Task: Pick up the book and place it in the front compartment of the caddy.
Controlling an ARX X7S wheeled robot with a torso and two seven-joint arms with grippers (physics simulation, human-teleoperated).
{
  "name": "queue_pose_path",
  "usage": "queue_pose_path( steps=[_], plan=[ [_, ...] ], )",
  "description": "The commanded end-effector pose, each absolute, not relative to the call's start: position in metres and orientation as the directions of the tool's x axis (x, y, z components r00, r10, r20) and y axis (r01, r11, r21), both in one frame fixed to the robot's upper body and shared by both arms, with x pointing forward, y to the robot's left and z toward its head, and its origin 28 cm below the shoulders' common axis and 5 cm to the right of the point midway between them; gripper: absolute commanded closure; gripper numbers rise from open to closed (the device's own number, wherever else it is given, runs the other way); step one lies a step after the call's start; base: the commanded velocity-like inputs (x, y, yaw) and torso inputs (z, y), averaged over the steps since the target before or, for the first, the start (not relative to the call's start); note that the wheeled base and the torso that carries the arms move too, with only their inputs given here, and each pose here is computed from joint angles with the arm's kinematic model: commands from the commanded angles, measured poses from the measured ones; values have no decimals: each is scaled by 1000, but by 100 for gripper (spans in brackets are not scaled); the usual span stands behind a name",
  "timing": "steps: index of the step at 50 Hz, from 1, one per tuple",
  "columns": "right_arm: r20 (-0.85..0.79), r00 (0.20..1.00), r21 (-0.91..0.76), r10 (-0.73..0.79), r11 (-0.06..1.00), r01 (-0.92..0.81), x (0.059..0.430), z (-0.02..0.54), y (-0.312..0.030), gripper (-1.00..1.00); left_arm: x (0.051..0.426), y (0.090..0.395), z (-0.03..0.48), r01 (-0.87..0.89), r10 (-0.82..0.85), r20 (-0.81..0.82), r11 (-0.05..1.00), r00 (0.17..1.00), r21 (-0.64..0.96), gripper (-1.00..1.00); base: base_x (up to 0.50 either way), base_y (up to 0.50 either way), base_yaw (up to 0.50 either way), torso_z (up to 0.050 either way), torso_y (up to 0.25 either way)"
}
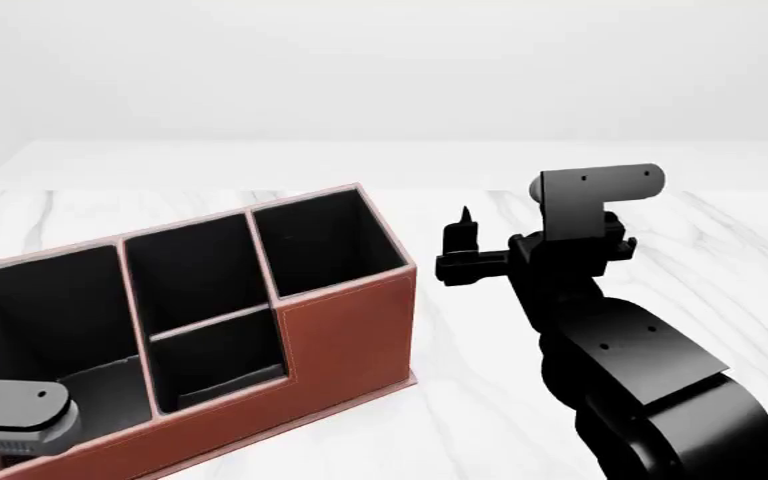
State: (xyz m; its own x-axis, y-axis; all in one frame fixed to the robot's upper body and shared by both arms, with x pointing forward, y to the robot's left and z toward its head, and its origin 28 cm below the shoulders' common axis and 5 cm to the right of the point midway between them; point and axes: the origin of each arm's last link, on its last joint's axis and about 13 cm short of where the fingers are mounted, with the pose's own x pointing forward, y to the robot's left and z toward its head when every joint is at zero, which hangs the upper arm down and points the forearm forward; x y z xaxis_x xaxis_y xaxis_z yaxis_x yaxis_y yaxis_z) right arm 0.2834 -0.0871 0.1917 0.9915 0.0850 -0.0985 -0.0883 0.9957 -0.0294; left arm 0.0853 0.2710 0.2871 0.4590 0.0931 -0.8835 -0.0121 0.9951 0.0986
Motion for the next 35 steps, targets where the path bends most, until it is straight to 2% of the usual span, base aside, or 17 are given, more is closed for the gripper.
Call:
queue_pose_path(
  steps=[1, 35],
  plan=[
    [-102, 991, -28, 81, 996, -85, 284, 190, -87, -100, 92, 276, 279, -14, 109, -893, 993, 436, 114, -100, 0, 0, 0, 0, 0],
    [-115, 990, -21, 86, 996, -89, 287, 187, -87, -100, 106, 290, 248, -7, 73, -915, 997, 397, 76, -100, 0, 0, 0, 0, 0]
  ],
)
